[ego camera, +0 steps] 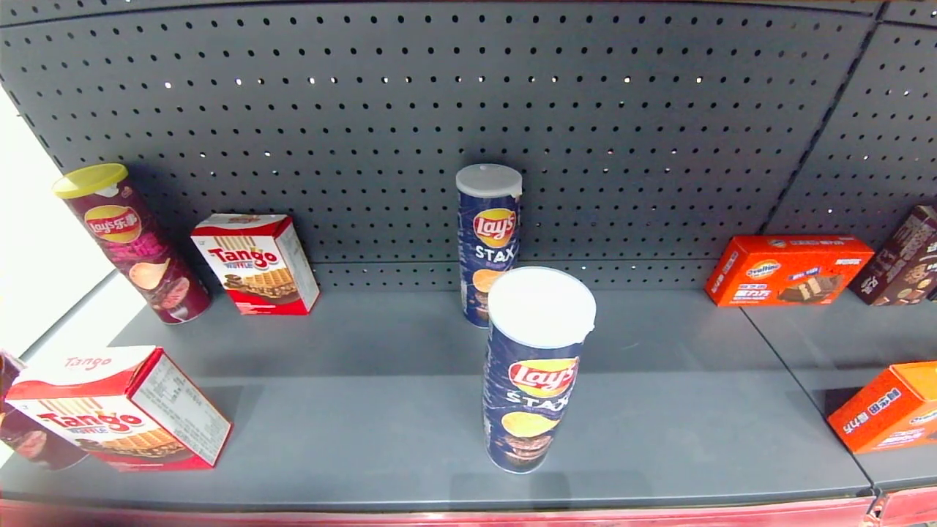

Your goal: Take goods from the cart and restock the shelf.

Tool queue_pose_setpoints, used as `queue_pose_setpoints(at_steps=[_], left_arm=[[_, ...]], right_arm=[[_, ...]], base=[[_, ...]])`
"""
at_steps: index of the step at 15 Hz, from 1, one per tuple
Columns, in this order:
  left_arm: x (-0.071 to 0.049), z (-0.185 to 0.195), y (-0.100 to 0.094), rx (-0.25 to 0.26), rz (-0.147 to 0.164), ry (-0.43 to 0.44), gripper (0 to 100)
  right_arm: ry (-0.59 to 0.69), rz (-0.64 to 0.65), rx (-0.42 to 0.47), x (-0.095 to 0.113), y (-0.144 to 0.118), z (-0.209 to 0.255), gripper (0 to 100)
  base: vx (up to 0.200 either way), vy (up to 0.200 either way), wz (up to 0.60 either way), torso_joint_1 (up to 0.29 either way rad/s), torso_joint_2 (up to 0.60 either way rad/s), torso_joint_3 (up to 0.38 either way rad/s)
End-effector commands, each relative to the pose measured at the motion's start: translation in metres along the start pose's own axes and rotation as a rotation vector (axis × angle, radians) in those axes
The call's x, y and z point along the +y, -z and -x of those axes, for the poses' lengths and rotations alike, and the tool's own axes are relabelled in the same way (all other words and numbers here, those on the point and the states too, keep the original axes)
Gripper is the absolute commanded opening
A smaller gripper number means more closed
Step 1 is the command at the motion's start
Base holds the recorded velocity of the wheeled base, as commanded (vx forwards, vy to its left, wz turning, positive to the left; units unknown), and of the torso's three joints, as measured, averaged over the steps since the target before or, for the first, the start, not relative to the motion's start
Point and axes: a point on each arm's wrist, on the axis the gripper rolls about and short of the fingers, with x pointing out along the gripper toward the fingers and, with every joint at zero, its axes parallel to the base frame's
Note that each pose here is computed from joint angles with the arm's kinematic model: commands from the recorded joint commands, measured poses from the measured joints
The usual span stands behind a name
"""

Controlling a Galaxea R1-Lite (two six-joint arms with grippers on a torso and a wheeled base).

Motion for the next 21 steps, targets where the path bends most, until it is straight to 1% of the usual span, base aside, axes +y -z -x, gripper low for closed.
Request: queue_pose_setpoints(at_steps=[1, 2, 3, 4, 5, 6, 8, 9, 10, 11, 13, 14, 16, 17, 18, 21], left_arm=[[0.000, 0.000, 0.000, 0.003, 0.000, 0.002, 100], [0.000, 0.000, 0.000, 0.003, 0.001, 0.002, 100], [0.000, 0.000, 0.000, 0.002, 0.000, 0.008, 100], [0.000, 0.000, 0.000, 0.001, 0.000, 0.014, 100], [0.000, 0.000, 0.000, 0.001, 0.000, 0.014, 100], [0.000, 0.000, 0.000, 0.001, 0.000, 0.017, 100], [0.000, 0.000, 0.000, 0.001, 0.000, 0.019, 100], [0.000, 0.000, 0.000, 0.001, 0.001, 0.020, 100], [0.000, 0.000, 0.000, 0.001, 0.006, 0.019, 100], [0.000, 0.000, 0.000, 0.001, 0.015, 0.019, 100], [0.000, 0.000, 0.000, 0.002, 0.047, 0.017, 100], [0.000, 0.000, 0.000, 0.002, 0.053, 0.018, 100], [0.000, 0.000, 0.000, 0.001, 0.049, 0.020, 100], [0.000, 0.000, 0.000, 0.001, 0.030, 0.019, 100], [0.000, 0.000, 0.000, 0.002, -0.002, 0.008, 100], [0.000, 0.000, 0.000, 0.002, -0.013, 0.011, 100]], right_arm=[[0.003, 0.006, -0.002, 0.000, 0.000, 0.000, 100], [0.031, -0.037, -0.040, -0.001, -0.054, -0.003, 100], [0.019, -0.115, 0.068, -0.001, -0.086, -0.025, 100], [-0.007, -0.104, 0.078, -0.001, -0.092, -0.030, 100], [-0.007, -0.104, 0.078, -0.001, -0.092, -0.030, 100], [-0.072, -0.058, 0.172, 0.001, -0.111, -0.059, 100], [-0.162, -0.054, 0.237, 0.006, -0.129, -0.096, 100], [-0.197, -0.050, 0.283, 0.009, -0.129, -0.113, 100], [-0.244, -0.017, 0.316, 0.013, -0.126, -0.127, 100], [-0.277, 0.026, 0.346, 0.018, -0.123, -0.139, 100], [-0.312, 0.067, 0.375, 0.025, -0.127, -0.163, 100], [-0.342, 0.084, 0.402, 0.033, -0.127, -0.180, 100], [-0.362, 0.095, 0.415, 0.042, -0.122, -0.194, 100], [-0.373, 0.103, 0.421, 0.048, -0.120, -0.201, 100], [-0.385, 0.105, 0.428, 0.051, -0.118, -0.205, 100], [-0.403, 0.110, 0.445, 0.058, -0.115, -0.216, 100]], base=[[0.000, 0.000, 0.00, 0.000, 0.00, 0.000], [0.000, 0.000, 0.00, 0.000, 0.00, 0.000], [0.000, 0.000, 0.00, 0.000, 0.00, 0.000], [0.000, 0.000, 0.00, 0.000, 0.00, 0.000], [0.000, 0.000, 0.00, 0.000, 0.00, 0.000], [0.000, 0.000, 0.00, 0.000, 0.00, 0.000], [0.000, 0.000, 0.00, 0.000, 0.00, 0.000], [0.000, 0.000, 0.00, 0.000, 0.00, 0.000], [0.000, 0.000, 0.00, 0.000, 0.00, 0.000], [0.000, 0.000, 0.00, 0.000, 0.00, 0.000], [0.000, 0.000, 0.00, 0.000, 0.00, 0.000], [0.000, 0.000, 0.00, 0.000, 0.00, 0.000], [0.000, 0.000, 0.00, 0.000, 0.00, 0.000], [0.000, 0.000, 0.00, 0.000, 0.00, 0.000], [0.000, 0.000, 0.00, 0.000, 0.00, 0.000], [0.000, 0.000, 0.00, 0.000, 0.00, 0.000]])
